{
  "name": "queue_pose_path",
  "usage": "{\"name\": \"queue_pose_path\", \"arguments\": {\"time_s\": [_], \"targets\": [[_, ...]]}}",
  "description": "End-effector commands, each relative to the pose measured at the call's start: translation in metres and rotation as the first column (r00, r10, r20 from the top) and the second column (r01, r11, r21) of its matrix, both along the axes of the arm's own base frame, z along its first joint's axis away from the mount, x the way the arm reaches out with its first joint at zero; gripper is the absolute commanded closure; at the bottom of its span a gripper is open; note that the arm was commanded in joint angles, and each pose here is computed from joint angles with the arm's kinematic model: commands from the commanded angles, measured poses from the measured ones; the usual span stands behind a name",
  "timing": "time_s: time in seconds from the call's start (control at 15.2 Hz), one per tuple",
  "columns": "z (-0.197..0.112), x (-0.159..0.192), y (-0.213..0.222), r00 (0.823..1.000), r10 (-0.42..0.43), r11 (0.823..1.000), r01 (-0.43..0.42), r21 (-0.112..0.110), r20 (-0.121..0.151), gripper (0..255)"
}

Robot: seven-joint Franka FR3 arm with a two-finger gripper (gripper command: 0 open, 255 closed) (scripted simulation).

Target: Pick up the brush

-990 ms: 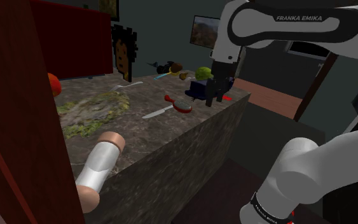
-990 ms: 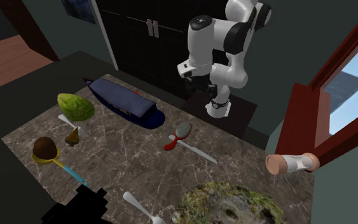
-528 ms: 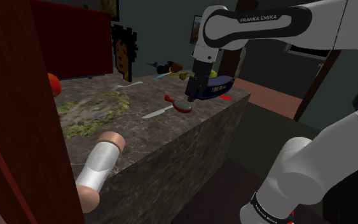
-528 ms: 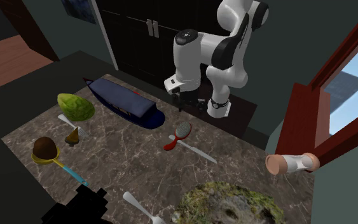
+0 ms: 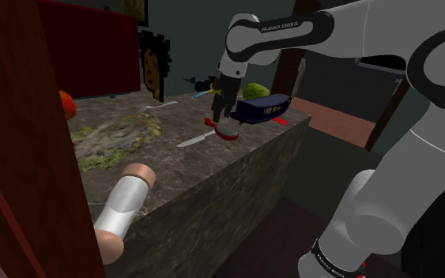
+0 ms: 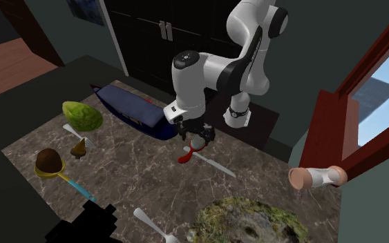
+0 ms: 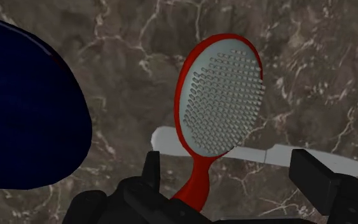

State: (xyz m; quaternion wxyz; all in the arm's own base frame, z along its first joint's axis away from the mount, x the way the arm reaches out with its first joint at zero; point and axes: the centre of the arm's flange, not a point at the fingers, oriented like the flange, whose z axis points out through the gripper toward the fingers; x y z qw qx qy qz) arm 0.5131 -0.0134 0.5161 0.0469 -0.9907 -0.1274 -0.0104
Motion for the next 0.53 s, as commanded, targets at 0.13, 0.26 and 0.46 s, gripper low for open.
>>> {"name": "queue_pose_path", "arguments": {"time_s": [0.13,0.26,0.46], "targets": [[-0.020,0.003,0.002,1.000,0.006,1.000,-0.006,0.001,0.003,0],[-0.030,0.003,0.002,1.000,0.006,1.000,-0.006,0.001,0.003,0],[-0.038,0.003,0.002,1.000,0.006,1.000,-0.006,0.001,0.003,0]]}}
